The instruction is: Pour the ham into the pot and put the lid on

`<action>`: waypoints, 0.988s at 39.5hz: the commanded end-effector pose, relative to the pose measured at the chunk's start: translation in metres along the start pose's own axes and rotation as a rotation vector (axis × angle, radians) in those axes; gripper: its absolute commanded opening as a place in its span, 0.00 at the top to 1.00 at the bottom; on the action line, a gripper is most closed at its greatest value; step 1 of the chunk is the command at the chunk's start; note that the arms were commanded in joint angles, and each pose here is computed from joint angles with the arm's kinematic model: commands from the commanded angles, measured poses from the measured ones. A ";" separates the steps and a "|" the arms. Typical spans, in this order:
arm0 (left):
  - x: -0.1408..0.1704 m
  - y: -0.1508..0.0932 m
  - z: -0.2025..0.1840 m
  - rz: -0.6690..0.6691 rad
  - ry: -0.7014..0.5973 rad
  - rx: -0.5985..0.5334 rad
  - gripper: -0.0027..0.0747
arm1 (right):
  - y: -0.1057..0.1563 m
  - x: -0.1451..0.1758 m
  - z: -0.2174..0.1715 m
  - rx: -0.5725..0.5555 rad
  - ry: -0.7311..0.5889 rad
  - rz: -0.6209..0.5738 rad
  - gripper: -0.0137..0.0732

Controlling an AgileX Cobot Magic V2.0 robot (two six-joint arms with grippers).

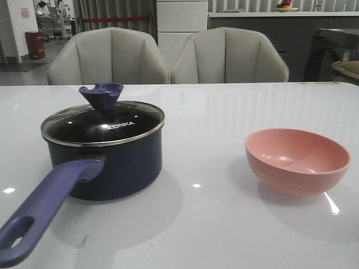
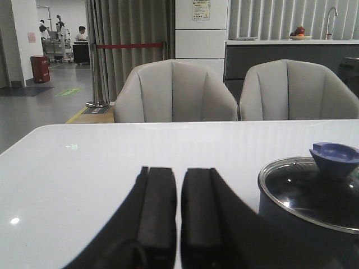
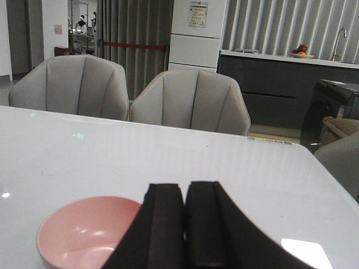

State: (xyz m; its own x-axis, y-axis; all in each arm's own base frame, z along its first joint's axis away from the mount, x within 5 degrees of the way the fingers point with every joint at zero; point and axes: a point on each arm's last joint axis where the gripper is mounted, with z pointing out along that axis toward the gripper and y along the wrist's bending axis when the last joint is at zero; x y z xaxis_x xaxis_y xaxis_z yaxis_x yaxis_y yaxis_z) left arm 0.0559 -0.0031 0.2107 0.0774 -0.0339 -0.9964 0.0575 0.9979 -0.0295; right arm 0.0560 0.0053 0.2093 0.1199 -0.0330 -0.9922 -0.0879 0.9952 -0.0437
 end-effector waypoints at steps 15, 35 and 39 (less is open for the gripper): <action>0.002 0.000 -0.001 -0.009 -0.068 0.000 0.79 | 0.000 -0.002 -0.002 0.003 -0.054 0.000 0.69; 0.002 0.000 -0.001 -0.009 -0.068 0.000 0.79 | 0.000 -0.002 -0.002 0.003 -0.054 0.000 0.69; 0.002 0.000 -0.001 -0.009 -0.068 0.000 0.79 | 0.000 -0.002 -0.002 0.003 -0.054 0.000 0.69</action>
